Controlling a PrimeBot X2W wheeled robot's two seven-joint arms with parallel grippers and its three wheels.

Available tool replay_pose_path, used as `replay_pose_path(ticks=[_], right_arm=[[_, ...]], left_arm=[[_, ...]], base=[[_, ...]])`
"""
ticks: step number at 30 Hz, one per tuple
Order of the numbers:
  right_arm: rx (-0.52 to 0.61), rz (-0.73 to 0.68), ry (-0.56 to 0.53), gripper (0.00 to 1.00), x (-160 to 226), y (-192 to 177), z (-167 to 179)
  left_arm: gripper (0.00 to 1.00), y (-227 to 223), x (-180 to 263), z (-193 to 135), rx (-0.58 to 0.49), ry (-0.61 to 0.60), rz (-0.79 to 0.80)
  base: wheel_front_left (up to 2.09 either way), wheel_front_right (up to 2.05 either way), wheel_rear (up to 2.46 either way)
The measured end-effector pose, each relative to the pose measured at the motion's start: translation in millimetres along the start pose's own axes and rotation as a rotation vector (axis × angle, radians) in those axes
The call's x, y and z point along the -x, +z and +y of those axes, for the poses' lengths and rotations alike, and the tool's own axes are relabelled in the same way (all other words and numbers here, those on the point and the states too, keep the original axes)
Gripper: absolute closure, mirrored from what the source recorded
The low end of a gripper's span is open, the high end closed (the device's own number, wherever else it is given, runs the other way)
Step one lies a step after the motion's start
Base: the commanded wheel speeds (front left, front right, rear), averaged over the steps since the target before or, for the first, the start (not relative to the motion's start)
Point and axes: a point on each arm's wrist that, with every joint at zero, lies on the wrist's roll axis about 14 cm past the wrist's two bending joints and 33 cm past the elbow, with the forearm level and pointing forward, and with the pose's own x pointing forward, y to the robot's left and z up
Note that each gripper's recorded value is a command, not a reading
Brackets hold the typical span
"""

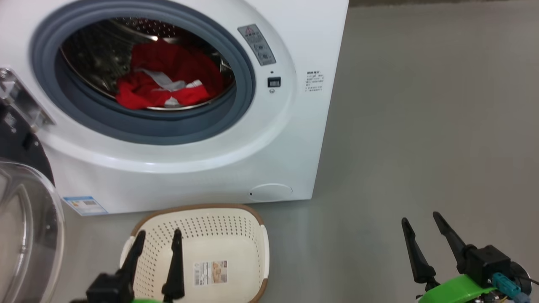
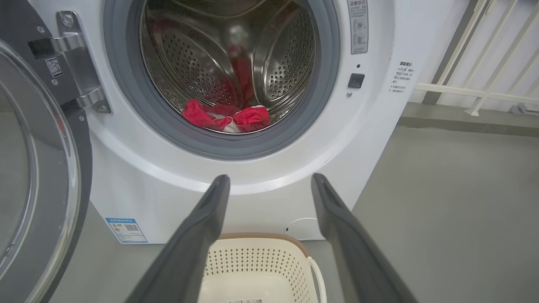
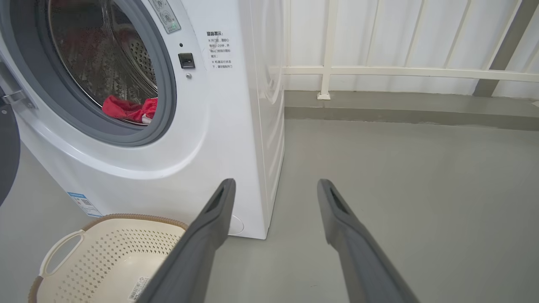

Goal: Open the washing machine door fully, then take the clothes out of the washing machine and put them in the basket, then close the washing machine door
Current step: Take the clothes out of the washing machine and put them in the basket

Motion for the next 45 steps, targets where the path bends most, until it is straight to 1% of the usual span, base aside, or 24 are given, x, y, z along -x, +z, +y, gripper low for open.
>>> replay_pose_path(ticks=[10,15,18,19,20,26,32,39,45], right_arm=[[0.005,0.009,-0.005,0.0,-32.9,-2.9,-3.7],[0.003,0.019,-0.004,0.0,-46.9,-9.5,-4.4],[-0.001,0.027,-0.021,0.0,-52.3,-14.7,-10.5],[-0.001,0.027,-0.021,0.0,-52.3,-14.7,-10.5],[-0.009,0.034,-0.037,0.0,-54.7,-18.6,-15.8],[-0.034,0.052,-0.065,0.0,-57.4,-27.4,-25.0],[-0.028,0.072,-0.104,0.0,-57.0,-33.8,-39.2],[-0.048,0.068,-0.152,0.0,-53.7,-31.9,-54.5],[-0.062,0.087,-0.189,0.0,-47.1,-37.6,-64.6]], left_arm=[[0.0,-18.3,-84.7,-14.0,0.027,-0.101,0.039],[0.0,-36.1,-127.2,-18.6,0.031,-0.126,0.093],[0.0,-39.4,-153.0,-22.2,0.032,-0.14,0.097],[0.0,-39.4,-153.0,-22.2,0.032,-0.14,0.097],[0.0,-40.1,-170.5,-23.2,0.039,-0.143,0.095],[0.0,-37.2,-213.3,-24.4,0.036,-0.151,0.083],[0.0,-34.2,-257.4,-38.8,0.044,-0.19,0.079],[0.0,-33.6,-300.2,-53.2,0.069,-0.207,0.105],[0.0,-45.3,-327.6,-53.7,0.063,-0.202,0.16]], base=[[0.0,0.0,0.0],[0.0,0.0,0.0],[0.0,0.0,0.0],[0.0,0.0,0.0],[0.0,0.0,0.0],[0.0,0.0,0.0],[0.0,0.0,0.0],[0.0,0.0,0.0],[0.0,0.0,0.0]])
